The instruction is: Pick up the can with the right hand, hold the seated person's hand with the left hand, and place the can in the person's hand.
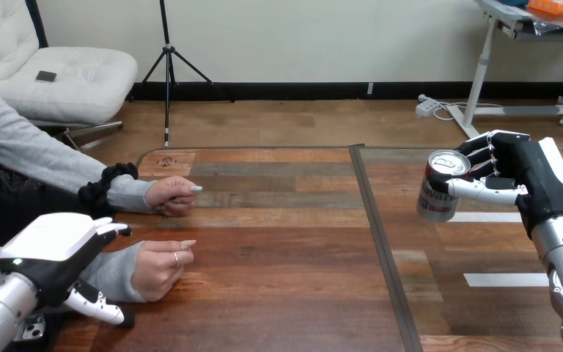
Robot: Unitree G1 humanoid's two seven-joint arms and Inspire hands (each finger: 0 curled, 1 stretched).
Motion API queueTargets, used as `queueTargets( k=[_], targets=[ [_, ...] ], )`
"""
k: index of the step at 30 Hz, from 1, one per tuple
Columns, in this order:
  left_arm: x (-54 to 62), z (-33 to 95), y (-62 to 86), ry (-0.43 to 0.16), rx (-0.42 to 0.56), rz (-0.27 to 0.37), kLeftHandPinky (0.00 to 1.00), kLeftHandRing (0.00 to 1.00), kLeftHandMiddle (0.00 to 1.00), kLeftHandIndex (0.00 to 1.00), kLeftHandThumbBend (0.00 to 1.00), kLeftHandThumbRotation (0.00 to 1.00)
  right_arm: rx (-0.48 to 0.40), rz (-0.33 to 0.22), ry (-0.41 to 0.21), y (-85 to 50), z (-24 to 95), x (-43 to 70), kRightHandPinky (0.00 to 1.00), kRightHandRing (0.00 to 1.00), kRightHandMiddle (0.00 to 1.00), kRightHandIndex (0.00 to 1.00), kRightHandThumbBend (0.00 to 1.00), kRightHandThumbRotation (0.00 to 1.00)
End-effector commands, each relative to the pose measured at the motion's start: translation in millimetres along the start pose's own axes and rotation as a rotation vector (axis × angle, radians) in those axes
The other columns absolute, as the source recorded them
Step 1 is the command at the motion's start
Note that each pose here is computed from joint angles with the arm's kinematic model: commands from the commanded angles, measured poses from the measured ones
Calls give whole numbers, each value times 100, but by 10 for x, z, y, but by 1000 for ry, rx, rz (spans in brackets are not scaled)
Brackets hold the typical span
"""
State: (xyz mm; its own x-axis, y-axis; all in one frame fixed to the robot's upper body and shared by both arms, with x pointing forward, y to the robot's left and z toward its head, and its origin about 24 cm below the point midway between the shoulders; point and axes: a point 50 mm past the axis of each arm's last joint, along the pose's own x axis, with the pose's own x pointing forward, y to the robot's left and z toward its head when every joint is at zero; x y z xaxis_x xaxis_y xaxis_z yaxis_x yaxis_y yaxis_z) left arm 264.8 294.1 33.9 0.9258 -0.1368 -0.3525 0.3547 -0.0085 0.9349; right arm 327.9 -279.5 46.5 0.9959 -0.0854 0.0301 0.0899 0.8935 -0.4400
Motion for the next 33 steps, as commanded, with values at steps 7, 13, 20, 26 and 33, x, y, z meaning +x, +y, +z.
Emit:
queueTargets(
  k=[7,13,20,26,33],
  targets=[
    [67,-110,181,37,68,22,81,92,93,88,100,37,-4,-55,-194,-150,494,242,34,38,42,44,71,0],
    [71,-133,171,43,67,24,81,91,93,87,100,37,9,-54,-189,-149,491,244,34,38,42,44,71,0],
    [83,-175,156,58,66,19,80,90,91,86,100,36,8,-52,-197,-149,494,239,34,38,42,44,71,0],
    [92,-206,160,79,40,1,81,90,91,87,100,33,5,-52,-197,-151,495,239,34,37,42,44,71,0],
    [99,-243,163,106,72,-19,81,88,89,85,100,34,13,-54,-200,-153,495,237,34,37,42,44,71,0]
  ],
)
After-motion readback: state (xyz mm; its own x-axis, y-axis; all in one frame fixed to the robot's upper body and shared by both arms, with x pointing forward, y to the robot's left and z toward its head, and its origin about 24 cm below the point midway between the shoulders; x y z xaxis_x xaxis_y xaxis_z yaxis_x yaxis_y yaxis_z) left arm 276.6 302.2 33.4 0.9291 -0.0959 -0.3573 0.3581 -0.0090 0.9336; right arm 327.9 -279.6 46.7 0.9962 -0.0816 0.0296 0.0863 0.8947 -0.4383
